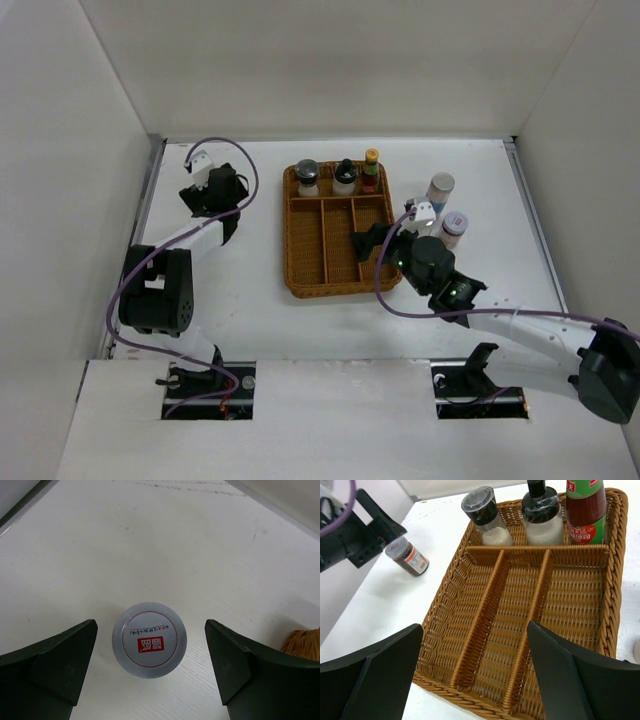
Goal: Organize the condiment bottles
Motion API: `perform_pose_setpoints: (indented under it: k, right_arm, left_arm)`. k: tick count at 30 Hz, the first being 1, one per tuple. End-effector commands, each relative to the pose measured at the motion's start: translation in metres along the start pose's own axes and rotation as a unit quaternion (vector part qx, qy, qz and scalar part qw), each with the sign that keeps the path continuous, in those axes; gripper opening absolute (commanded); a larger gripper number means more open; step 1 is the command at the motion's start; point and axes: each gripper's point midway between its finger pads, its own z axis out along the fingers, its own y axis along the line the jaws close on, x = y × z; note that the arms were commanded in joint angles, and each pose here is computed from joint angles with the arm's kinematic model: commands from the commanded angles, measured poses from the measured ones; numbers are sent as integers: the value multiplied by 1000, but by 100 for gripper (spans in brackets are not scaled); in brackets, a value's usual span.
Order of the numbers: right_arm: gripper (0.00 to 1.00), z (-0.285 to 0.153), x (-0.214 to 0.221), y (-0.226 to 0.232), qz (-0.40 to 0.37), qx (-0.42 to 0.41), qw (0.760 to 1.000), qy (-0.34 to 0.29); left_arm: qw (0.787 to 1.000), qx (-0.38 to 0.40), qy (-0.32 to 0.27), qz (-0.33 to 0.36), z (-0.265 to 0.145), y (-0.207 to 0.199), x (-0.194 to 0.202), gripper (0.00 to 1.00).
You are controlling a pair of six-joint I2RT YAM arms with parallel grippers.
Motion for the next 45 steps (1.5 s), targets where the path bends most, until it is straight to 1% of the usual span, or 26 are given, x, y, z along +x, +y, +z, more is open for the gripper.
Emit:
perform_pose_setpoints:
  k: [1, 4, 6, 7, 9, 10, 11, 13, 16, 18, 19, 21, 24, 26, 30, 34, 38, 40, 43, 44, 45]
  right_arm:
    - [92, -2, -23, 10, 13, -24, 999, -37]
    - [92, 0, -20, 8, 12, -21, 999, -35]
    - [92, 0, -19, 7, 12, -19, 999, -33]
    - [92, 1, -18, 7, 11, -19, 999, -32]
    - [92, 0, -19, 5, 11, -17, 999, -34]
    - [92, -1, -20, 4, 11, -16, 999, -36]
    - [92, -2, -21, 2, 12, -13, 999, -38]
    - [93, -3, -23, 0, 14, -10, 999, -42]
    - [94, -3, -26, -4, 16, -5, 999, -47]
    - [96, -3, -28, -7, 18, 0, 999, -51]
    - [96, -3, -28, -9, 18, 3, 998, -52]
    - [97, -4, -31, -12, 19, 10, 998, -56]
    - [99, -8, -38, -16, 20, 18, 997, -66]
    - [100, -11, -41, -17, 21, 20, 997, -70]
    - [100, -15, -46, -19, 20, 27, 997, -74]
    - [100, -19, -48, -27, 18, 46, 996, -76]
    - [100, -21, -59, -54, 7, 100, 991, -89]
    - [100, -16, -70, -77, 1, 149, 984, -99]
    - [100, -8, -77, -106, -23, 212, 973, -86]
    - [100, -3, -75, -116, -34, 233, 969, -72]
    - [100, -1, -73, -123, -40, 247, 966, -64]
  left_arm:
    - [1000, 12, -5, 0, 7, -8, -10, 90]
    - [1000, 12, 3, 5, 11, -10, -2, 87]
    - [1000, 13, 6, 7, 14, -12, 2, 80]
    - [1000, 14, 6, 8, 15, -14, 2, 74]
    - [1000, 15, 0, 4, 13, -15, -2, 56]
    - [1000, 13, -7, 1, 9, -13, -7, 49]
    - [1000, 13, -19, -6, 3, -13, -15, 44]
    - [998, 16, -55, -17, -19, -14, -40, 40]
    - [992, 62, -104, -31, -64, -33, -76, 40]
    - [986, 109, -117, -38, -95, -56, -87, 40]
    - [984, 130, -118, -38, -108, -68, -87, 40]
    - [975, 193, -109, -34, -139, -105, -79, 40]
    - [963, 251, -95, -26, -166, -147, -62, 41]
    - [956, 278, -89, -20, -176, -170, -54, 41]
    - [950, 303, -75, -9, -172, -202, -36, 42]
    - [953, 296, -59, 15, -156, -217, -11, 42]
    - [957, 282, -49, 35, -137, -219, 19, 42]
    - [959, 278, -42, 40, -130, -219, 35, 44]
    - [964, 257, -42, 53, -124, -216, 52, 56]
    - [966, 248, -44, 55, -123, -213, 54, 64]
    - [967, 245, -44, 57, -123, -211, 56, 70]
